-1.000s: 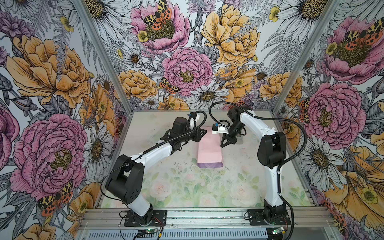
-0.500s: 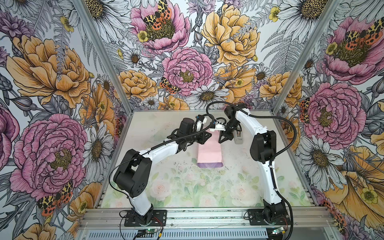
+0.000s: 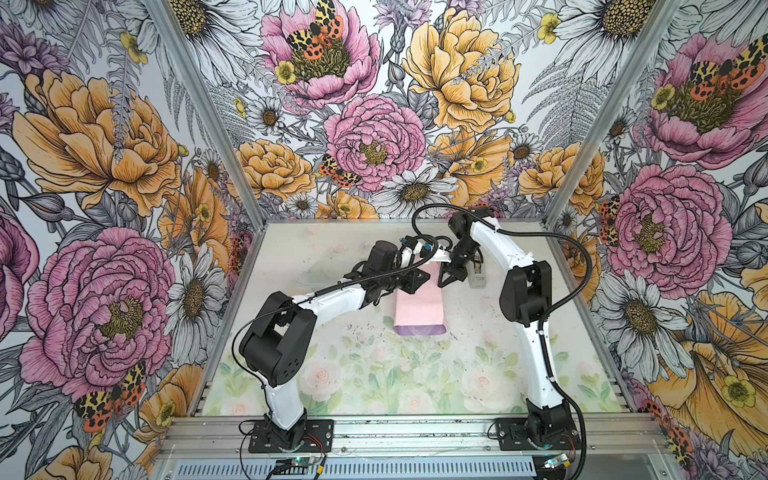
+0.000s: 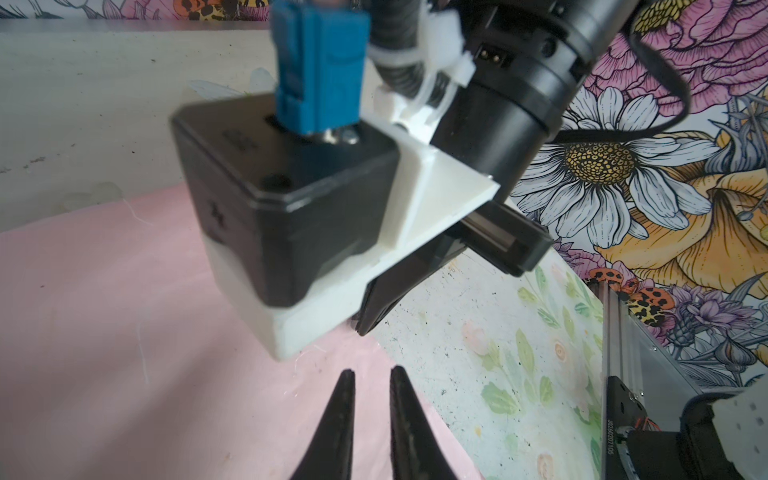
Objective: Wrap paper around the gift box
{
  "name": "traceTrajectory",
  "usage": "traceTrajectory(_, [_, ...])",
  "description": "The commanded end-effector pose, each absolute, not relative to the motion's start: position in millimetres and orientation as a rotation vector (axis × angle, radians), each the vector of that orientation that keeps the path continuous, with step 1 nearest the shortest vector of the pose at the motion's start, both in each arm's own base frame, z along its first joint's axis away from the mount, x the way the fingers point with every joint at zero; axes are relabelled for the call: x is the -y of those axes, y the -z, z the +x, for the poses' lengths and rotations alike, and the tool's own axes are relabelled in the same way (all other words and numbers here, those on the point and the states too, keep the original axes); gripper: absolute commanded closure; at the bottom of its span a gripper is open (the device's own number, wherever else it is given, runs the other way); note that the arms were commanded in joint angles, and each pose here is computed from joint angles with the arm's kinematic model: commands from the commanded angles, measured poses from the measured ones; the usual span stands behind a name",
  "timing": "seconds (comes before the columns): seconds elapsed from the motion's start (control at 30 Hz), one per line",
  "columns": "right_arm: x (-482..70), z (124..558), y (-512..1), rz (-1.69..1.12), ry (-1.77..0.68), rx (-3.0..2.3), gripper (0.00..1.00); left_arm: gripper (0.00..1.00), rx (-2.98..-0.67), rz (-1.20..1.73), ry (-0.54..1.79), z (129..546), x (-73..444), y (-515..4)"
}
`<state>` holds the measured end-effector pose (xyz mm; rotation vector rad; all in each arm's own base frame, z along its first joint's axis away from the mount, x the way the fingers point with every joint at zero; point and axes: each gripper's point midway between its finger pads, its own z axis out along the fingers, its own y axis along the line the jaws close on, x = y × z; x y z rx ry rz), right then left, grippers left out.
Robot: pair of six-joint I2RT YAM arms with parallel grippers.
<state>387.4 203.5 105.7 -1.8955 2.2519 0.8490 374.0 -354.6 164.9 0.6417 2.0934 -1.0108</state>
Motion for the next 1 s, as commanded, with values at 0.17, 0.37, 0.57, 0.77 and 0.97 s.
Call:
traceTrajectory(0.17, [-193.1,361.7,-110.0,-1.903,-0.980,-2.357,1.00,0.83,-2.027,0.685,1.020,375.9,368.8,-175.1])
traceTrajectory(0.37, [-189.9,360.4,-112.4,-1.896,-0.980,-2.362,1.00,0.84,-2.059,0.701,1.007,377.7,373.7,-155.5])
traceTrajectory(0.57, [-185.3,358.5,-111.3,-1.884,-0.989,-2.381,1.00,0.85,-2.058,0.705,0.998,377.3,375.0,-154.5])
traceTrajectory(0.77, [-185.9,358.5,-109.8,-1.874,-1.002,-2.387,1.00,0.85,-2.060,0.697,0.984,380.7,377.2,-153.2])
traceTrajectory(0.97, [-187.9,358.5,-105.6,-1.873,-1.020,-2.389,1.00,0.86,-2.066,0.687,0.964,384.2,378.8,-150.0])
